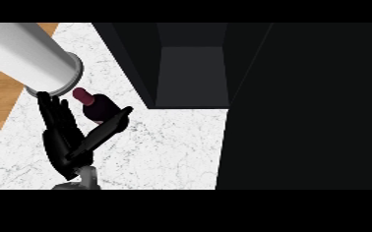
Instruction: Pick up the wine, place it into the cabinet and close the cabinet
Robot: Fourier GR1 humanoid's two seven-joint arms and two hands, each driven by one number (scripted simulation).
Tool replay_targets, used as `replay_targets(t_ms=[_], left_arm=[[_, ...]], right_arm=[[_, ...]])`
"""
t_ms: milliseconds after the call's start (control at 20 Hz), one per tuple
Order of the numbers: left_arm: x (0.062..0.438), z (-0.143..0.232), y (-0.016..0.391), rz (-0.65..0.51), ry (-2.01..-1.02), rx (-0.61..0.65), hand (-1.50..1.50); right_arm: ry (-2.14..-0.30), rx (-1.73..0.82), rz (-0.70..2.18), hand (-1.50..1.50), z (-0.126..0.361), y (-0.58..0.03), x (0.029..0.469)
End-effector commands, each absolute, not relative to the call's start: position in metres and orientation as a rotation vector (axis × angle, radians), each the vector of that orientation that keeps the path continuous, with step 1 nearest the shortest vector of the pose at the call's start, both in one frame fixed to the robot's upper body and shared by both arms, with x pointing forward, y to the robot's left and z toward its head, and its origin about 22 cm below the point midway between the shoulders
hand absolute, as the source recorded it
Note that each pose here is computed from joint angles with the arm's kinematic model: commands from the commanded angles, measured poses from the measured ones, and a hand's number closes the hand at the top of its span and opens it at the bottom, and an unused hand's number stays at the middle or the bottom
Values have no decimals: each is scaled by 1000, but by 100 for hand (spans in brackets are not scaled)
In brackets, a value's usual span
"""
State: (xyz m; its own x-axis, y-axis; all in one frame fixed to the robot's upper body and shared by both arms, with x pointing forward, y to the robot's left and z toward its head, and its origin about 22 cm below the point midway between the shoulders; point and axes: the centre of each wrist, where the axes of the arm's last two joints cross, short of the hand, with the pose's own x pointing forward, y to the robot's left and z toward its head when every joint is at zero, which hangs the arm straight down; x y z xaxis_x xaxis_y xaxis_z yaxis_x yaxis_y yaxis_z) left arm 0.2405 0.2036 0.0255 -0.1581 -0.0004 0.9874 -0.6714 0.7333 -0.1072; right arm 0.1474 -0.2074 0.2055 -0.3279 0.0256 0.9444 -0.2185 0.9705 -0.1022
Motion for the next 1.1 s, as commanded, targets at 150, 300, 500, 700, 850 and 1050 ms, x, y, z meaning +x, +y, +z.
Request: replay_targets(t_ms=[150, 300, 500, 700, 850, 1050], left_arm=[[251, -4, 210, 637, -1616, 516, -150], [246, -13, 211, 610, -1625, 524, -150], [253, -12, 214, 623, -1632, 477, -150], [254, -45, 221, 646, -1629, 498, -150], [261, -51, 222, 636, -1631, 472, -150], [247, -64, 228, 632, -1626, 473, -150]], right_arm=[[-1952, 190, 245, -150, 224, -215, 112], [-1950, 191, 258, -150, 224, -215, 110], [-1946, 167, 234, -150, 217, -213, 121], [-1945, 177, 259, -150, 226, -217, 112], [-1937, 202, 246, -150, 231, -214, 118], [-1956, 169, 265, -150, 216, -226, 125]])
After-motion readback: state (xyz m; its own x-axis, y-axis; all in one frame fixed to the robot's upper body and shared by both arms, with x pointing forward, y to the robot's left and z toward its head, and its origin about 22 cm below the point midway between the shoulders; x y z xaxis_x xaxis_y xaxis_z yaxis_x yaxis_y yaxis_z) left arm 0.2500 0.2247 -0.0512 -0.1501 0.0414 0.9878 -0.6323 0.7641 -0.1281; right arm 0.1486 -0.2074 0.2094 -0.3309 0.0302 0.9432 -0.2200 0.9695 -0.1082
